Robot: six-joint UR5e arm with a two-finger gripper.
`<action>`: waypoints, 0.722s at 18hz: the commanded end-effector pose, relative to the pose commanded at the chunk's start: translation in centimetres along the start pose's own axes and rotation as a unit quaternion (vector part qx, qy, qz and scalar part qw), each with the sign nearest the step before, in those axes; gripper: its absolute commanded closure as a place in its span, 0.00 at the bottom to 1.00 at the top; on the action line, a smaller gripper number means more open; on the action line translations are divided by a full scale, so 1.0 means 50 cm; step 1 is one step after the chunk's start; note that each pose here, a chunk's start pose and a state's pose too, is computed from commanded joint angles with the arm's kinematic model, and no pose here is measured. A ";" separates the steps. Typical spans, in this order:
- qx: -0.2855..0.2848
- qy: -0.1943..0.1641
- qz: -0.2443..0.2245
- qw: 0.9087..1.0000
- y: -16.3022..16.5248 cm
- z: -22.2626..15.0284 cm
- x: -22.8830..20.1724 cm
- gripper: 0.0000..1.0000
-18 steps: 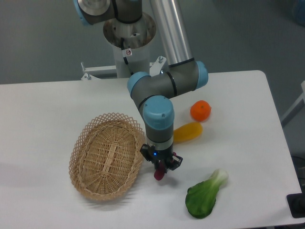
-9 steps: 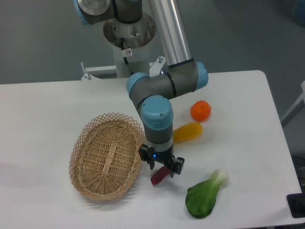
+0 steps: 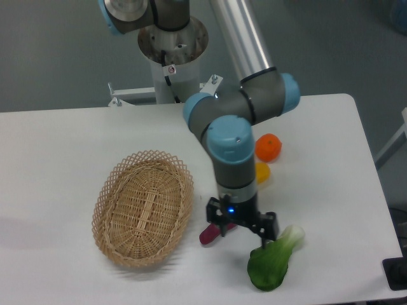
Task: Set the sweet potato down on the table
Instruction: 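Lift the open gripper up and away from the sweet potato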
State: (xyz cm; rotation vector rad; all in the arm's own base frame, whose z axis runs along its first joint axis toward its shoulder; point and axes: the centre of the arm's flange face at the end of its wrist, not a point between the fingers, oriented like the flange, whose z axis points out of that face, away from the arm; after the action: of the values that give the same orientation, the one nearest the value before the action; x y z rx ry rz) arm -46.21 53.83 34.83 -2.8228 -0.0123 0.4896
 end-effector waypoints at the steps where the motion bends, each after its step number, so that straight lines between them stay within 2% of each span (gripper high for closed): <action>1: -0.001 -0.001 0.010 1.000 0.009 -0.009 -0.012 0.00; 5: -0.014 -0.001 0.047 0.999 0.062 -0.038 -0.068 0.00; 9: -0.022 -0.004 0.063 0.998 0.088 -0.080 -0.112 0.00; 13: -0.038 0.014 0.119 0.992 0.134 -0.108 -0.138 0.00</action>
State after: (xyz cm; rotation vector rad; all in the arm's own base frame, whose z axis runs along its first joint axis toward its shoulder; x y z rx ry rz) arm -51.17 45.57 40.18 -2.9201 0.3208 0.5103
